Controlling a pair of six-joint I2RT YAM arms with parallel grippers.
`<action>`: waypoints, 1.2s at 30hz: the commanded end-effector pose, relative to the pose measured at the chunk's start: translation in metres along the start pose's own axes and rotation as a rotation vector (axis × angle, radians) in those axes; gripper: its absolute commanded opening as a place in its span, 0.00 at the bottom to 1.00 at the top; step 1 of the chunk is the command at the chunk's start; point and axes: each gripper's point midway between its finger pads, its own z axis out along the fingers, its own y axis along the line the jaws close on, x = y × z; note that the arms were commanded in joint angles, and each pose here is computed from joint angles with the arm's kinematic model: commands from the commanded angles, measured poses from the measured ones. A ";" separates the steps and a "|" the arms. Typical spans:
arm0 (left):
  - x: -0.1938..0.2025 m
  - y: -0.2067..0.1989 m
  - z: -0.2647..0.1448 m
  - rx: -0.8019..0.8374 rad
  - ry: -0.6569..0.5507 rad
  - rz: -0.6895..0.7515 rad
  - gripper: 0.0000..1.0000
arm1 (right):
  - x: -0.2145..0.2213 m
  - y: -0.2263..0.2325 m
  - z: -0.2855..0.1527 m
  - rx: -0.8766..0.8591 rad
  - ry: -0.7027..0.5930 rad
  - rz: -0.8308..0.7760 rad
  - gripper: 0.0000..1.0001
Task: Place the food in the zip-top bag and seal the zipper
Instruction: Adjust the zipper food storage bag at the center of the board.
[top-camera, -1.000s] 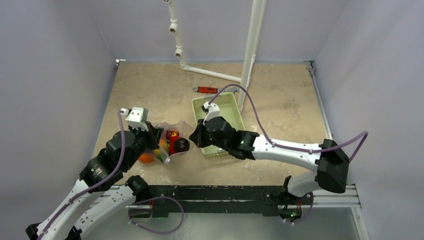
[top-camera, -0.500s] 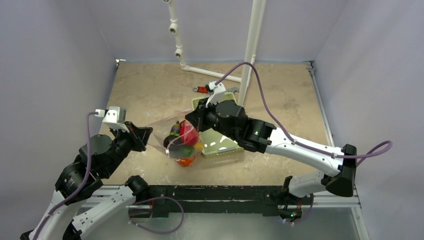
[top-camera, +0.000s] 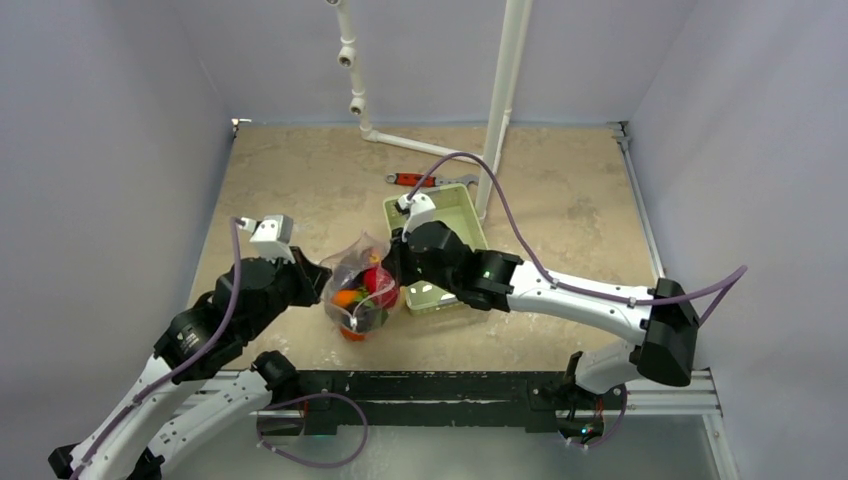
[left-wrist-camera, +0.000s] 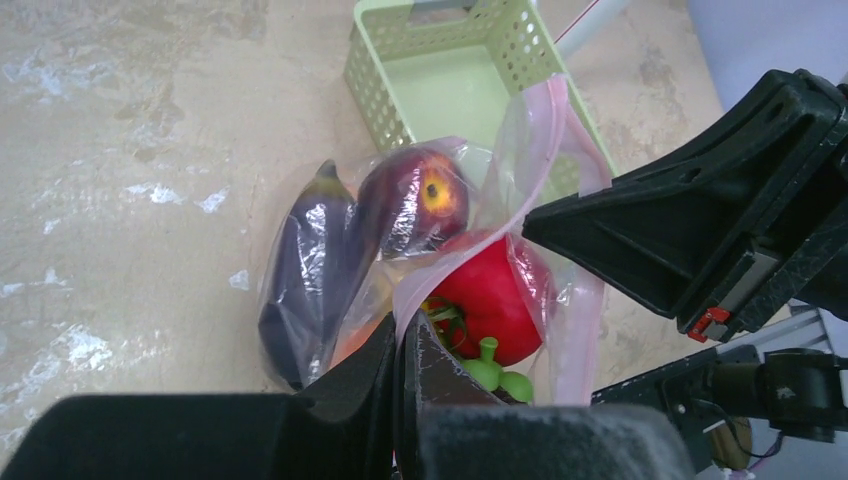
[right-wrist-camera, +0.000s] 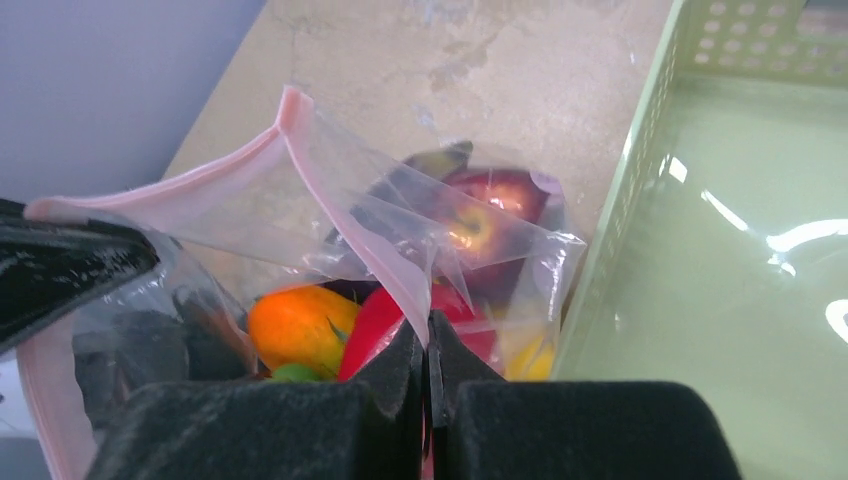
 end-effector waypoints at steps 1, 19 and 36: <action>-0.061 -0.037 -0.023 0.124 -0.151 -0.032 0.00 | -0.091 0.028 -0.039 -0.043 -0.214 0.019 0.00; -0.007 -0.017 0.019 0.085 -0.103 -0.137 0.00 | -0.034 0.018 0.004 -0.072 -0.095 -0.016 0.00; -0.063 -0.060 -0.028 0.304 -0.232 -0.265 0.00 | -0.124 0.055 -0.014 -0.099 -0.254 -0.179 0.00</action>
